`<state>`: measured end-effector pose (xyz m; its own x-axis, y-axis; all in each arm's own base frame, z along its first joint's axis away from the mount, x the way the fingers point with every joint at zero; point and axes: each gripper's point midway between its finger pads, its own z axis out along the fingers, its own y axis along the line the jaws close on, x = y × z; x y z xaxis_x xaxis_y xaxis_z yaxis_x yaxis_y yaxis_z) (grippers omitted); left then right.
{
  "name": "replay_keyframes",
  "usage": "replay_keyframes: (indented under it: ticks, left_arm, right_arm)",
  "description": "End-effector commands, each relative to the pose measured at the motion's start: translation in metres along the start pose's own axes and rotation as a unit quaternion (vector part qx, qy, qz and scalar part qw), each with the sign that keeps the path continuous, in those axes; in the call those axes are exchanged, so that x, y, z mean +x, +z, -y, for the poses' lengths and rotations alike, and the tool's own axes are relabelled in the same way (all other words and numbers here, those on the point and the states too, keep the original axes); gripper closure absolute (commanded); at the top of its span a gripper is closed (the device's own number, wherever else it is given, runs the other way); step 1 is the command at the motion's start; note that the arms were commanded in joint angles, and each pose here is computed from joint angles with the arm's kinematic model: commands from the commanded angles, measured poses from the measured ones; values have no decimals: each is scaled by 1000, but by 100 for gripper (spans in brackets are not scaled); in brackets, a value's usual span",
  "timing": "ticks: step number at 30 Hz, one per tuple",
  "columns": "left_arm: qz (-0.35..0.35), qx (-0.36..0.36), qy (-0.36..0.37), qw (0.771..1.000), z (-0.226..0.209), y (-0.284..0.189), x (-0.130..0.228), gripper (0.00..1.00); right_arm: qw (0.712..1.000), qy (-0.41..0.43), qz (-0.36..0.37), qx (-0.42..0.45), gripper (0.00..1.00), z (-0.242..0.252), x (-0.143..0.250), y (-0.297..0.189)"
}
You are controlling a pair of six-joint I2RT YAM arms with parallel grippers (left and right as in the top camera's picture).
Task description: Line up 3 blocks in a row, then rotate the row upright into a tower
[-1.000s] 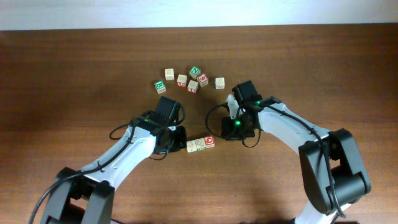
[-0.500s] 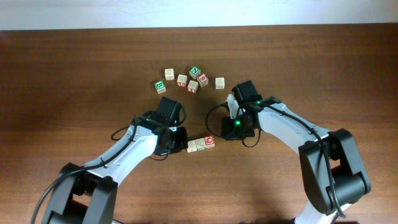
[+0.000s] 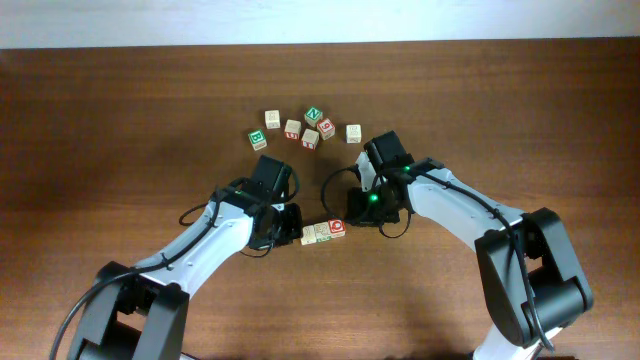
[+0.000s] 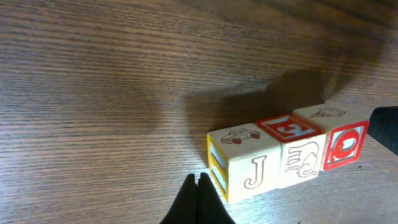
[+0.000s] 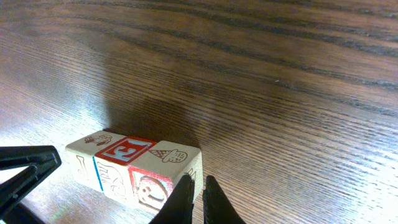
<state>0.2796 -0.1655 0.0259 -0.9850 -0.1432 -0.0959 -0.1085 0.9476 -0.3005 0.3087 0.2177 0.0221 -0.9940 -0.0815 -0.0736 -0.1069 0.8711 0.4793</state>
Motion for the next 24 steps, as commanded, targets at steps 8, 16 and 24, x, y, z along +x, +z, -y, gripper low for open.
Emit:
replay_keyframes:
  ticks: [8,16,24]
  left_arm:
    - [3,-10,-6,1000,-5,5,-1,100]
    - [6,-14,-6,1000,-6,5,-2,100]
    - [2,-15,-6,1000,-7,5,0,100]
  right_arm:
    - [999,35,-28,14,92,-5,18,11]
    - [996,71,-50,24,96,-2,29,10]
    - [999,28,-41,18,96,-2,23,10]
